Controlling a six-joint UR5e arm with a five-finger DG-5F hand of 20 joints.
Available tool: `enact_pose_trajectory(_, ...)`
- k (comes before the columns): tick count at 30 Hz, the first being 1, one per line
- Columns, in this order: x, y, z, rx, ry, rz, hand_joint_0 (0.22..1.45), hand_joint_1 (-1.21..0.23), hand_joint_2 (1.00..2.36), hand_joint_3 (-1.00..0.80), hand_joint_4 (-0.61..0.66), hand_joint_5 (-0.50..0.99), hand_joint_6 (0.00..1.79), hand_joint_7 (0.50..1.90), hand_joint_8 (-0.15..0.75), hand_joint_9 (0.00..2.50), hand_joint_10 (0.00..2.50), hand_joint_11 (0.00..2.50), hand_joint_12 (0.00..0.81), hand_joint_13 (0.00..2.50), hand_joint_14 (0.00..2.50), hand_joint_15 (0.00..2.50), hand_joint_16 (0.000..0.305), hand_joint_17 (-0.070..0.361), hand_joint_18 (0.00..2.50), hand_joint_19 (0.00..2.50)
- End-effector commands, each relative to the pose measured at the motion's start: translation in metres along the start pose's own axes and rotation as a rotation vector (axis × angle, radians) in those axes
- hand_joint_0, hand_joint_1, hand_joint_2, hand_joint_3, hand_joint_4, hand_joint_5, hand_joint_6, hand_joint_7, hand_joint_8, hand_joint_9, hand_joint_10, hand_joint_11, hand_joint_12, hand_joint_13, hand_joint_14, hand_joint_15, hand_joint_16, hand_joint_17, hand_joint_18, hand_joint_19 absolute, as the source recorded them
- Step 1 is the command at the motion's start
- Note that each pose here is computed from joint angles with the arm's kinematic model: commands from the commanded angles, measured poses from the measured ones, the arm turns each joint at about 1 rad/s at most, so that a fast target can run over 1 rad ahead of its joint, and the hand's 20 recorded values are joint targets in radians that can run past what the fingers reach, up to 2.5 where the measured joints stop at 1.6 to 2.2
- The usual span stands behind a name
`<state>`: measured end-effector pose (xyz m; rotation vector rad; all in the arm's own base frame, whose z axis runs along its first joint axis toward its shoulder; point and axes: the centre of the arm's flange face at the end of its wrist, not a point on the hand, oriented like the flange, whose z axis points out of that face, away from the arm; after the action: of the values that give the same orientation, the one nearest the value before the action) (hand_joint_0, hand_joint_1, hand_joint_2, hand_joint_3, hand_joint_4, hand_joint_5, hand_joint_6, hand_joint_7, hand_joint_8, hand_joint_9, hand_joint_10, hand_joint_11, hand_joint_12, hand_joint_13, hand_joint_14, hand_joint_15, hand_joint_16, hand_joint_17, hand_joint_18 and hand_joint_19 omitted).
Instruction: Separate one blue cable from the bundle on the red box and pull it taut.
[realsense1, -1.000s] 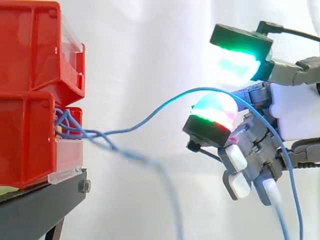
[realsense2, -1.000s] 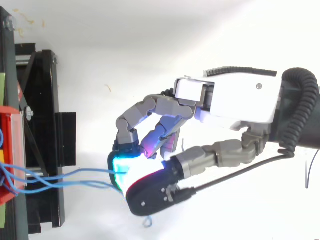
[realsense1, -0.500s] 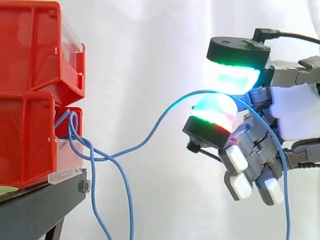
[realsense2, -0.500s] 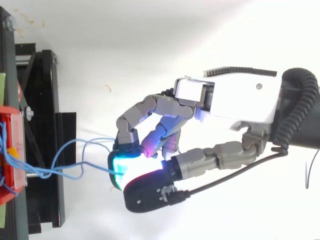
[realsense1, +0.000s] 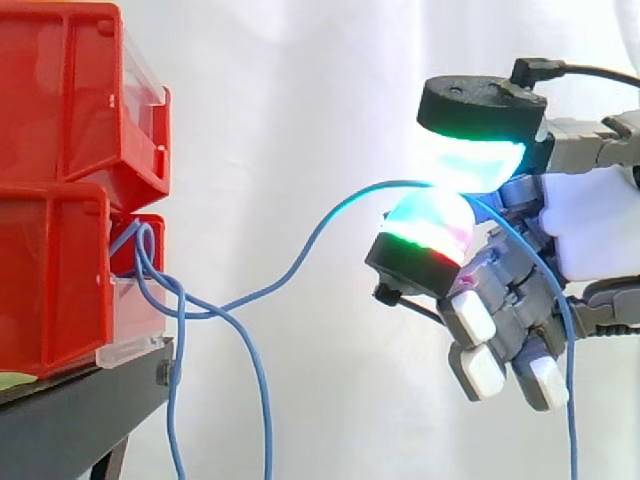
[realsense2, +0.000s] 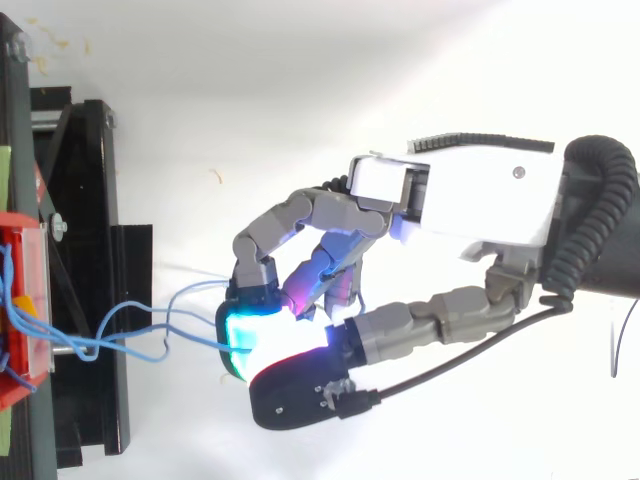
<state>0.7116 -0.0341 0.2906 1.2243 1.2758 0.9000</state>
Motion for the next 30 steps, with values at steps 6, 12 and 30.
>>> enact_pose_trajectory(6, 0.000, -0.002, -0.002, 0.018, 0.002, -0.006, 0.61, -0.81, 1.01, 0.07, 0.00, -0.13, 0.90, 1.17, 0.407, 0.99, 0.01, 0.60, 0.427, 0.99, 0.01, 0.47, 0.055, 0.123, 1.11, 0.45)
enact_pose_trajectory(12, -0.002, -0.007, -0.008, 0.070, 0.015, -0.028, 0.62, -0.81, 1.01, 0.10, -0.01, -0.13, 0.90, 1.19, 0.414, 1.01, 0.01, 0.59, 0.436, 0.99, 0.01, 0.46, 0.055, 0.124, 1.10, 0.43)
enact_pose_trajectory(30, -0.021, -0.022, -0.050, 0.088, -0.002, -0.062, 0.62, -0.81, 1.00, 0.11, -0.03, -0.12, 0.90, 1.20, 0.421, 1.05, 0.01, 0.61, 0.437, 0.98, 0.01, 0.44, 0.056, 0.126, 1.08, 0.42)
